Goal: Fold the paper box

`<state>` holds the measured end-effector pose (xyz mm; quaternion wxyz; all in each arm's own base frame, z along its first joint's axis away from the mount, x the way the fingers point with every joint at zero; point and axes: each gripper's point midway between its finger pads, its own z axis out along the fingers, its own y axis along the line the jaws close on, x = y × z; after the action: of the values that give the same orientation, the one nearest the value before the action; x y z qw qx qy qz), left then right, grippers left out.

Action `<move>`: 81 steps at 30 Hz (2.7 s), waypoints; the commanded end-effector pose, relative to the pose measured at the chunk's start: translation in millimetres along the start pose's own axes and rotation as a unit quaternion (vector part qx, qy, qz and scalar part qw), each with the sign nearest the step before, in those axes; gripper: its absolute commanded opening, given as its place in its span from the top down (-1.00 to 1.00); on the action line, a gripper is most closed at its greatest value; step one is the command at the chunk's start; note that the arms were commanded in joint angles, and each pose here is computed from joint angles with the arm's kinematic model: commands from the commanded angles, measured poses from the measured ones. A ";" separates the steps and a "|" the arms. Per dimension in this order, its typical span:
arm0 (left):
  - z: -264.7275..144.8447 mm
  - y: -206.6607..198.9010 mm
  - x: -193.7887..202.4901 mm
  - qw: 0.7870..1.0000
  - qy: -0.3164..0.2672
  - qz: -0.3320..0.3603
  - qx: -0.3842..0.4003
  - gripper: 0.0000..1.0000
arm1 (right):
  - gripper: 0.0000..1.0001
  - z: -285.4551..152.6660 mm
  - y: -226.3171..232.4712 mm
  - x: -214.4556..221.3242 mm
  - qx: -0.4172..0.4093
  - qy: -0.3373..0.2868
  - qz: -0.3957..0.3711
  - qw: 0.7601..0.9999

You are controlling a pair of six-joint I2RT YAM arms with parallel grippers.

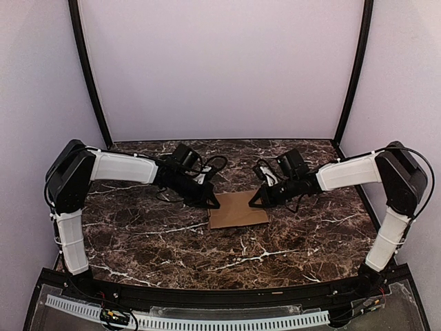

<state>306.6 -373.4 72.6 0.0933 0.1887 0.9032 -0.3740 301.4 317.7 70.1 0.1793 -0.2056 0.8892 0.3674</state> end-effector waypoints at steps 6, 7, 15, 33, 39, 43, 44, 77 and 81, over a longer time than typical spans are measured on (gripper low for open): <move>-6.9 6.7 13.3 0.999 0.011 -0.008 -0.029 0.73 | 1.00 10.8 -21.1 17.8 0.044 0.030 0.017 0.998; -9.4 7.4 15.2 0.999 0.012 -0.009 -0.034 0.69 | 1.00 10.7 -22.0 17.6 0.047 0.031 0.017 0.998; -39.6 10.1 36.7 0.997 0.004 -0.028 -0.070 0.01 | 1.00 8.5 -25.0 15.4 0.061 0.033 0.013 0.997; -23.4 -6.4 64.8 0.996 0.031 -0.065 -0.047 -0.09 | 1.00 8.9 -18.4 7.5 0.058 0.028 0.007 0.998; -16.8 -8.2 64.1 0.996 0.028 -0.081 -0.032 -0.05 | 1.00 10.9 -17.2 7.9 0.057 0.029 0.006 0.998; -12.2 -9.5 63.3 0.995 0.021 -0.091 -0.017 -0.01 | 1.00 11.7 -17.0 8.6 0.056 0.029 0.007 0.998; -10.6 -8.0 65.5 0.995 0.023 -0.098 -0.016 0.01 | 1.00 12.1 -16.6 9.0 0.056 0.030 0.007 0.998; -2.8 5.3 72.1 0.994 0.025 -0.097 -0.031 0.26 | 1.00 15.6 -16.5 15.4 0.057 0.036 0.010 0.998; -5.7 9.4 74.5 0.994 0.028 -0.091 -0.046 0.26 | 1.00 16.0 -17.7 16.1 0.060 0.036 0.011 0.998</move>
<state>248.8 -354.4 56.6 0.0489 0.1012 0.9243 -0.3648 310.1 322.6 69.8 0.1873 -0.2064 0.8980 0.3405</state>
